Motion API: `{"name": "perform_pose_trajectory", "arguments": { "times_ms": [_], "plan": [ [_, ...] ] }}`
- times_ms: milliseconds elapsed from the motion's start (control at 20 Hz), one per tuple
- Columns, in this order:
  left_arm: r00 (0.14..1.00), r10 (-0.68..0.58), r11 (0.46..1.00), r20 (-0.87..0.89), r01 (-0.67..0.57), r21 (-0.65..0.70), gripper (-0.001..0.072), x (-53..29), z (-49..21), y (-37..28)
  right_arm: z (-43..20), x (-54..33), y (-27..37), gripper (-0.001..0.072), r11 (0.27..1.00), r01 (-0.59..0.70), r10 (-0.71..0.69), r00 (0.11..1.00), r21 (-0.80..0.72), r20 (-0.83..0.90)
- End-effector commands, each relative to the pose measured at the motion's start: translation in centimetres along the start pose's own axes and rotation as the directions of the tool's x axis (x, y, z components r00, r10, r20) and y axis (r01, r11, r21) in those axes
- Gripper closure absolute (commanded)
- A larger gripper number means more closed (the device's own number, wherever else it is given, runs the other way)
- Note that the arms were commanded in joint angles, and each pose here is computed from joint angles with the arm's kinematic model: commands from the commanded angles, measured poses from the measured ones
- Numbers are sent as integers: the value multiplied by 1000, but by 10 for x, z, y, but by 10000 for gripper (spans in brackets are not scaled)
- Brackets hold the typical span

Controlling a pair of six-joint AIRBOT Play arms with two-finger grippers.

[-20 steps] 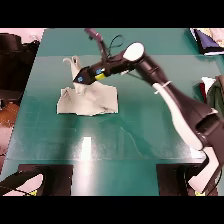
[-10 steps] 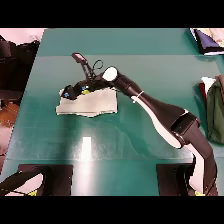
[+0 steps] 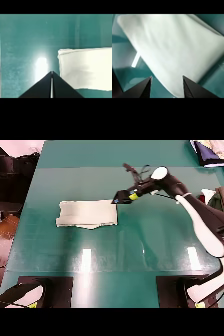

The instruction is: Fold the shirts.

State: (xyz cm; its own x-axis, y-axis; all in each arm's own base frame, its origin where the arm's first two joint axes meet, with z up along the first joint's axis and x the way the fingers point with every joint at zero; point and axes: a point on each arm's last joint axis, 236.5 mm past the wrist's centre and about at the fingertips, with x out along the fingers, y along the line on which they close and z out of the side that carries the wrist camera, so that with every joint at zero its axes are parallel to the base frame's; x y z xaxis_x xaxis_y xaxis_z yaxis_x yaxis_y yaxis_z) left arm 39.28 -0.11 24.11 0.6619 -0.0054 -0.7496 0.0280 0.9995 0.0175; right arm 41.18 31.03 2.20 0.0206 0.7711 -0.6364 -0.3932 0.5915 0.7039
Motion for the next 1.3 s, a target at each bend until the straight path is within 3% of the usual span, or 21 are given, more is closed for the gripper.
{"name": "perform_pose_trajectory", "arguments": {
  "times_ms": [0,100,300,550,650,750,800,850,900,1150,1250],
  "plan": [
    [1000,0,1000,-13,0,-1,679,10,-5,0,-8,-19,-50,236,984,69,-86,991,162,99],
    [1000,-1,1000,-20,1,-1,679,12,-7,0,-9,-4,-56,-4,968,21,-57,989,249,139],
    [1000,-1,1000,-21,1,-1,679,13,-8,0,-22,41,-54,-3,928,-64,19,992,367,125],
    [1000,-1,1000,-22,1,-1,679,13,-8,0,-23,99,-20,3,940,-109,97,994,322,55],
    [1000,-1,1000,-22,1,-1,679,13,-8,0,-18,114,-3,47,953,-123,115,992,278,44],
    [1000,-1,1000,-28,1,-1,679,12,-9,0,-13,123,12,363,961,-138,133,990,238,36],
    [1000,-1,1000,-31,1,-1,679,12,-10,0,-11,122,17,428,965,-141,136,990,221,39],
    [999,-1,1000,-32,1,-1,679,12,-10,0,-6,120,21,593,971,-146,140,989,191,45],
    [999,-1,1000,-32,1,-1,679,12,-10,0,0,115,24,696,975,-154,148,988,157,52],
    [999,-1,1000,-37,2,2,679,12,-11,0,52,42,18,697,983,-156,135,972,100,191],
    [999,-1,1000,-36,2,2,679,12,-11,0,69,-10,-8,698,996,-63,44,967,68,253]
  ]
}}
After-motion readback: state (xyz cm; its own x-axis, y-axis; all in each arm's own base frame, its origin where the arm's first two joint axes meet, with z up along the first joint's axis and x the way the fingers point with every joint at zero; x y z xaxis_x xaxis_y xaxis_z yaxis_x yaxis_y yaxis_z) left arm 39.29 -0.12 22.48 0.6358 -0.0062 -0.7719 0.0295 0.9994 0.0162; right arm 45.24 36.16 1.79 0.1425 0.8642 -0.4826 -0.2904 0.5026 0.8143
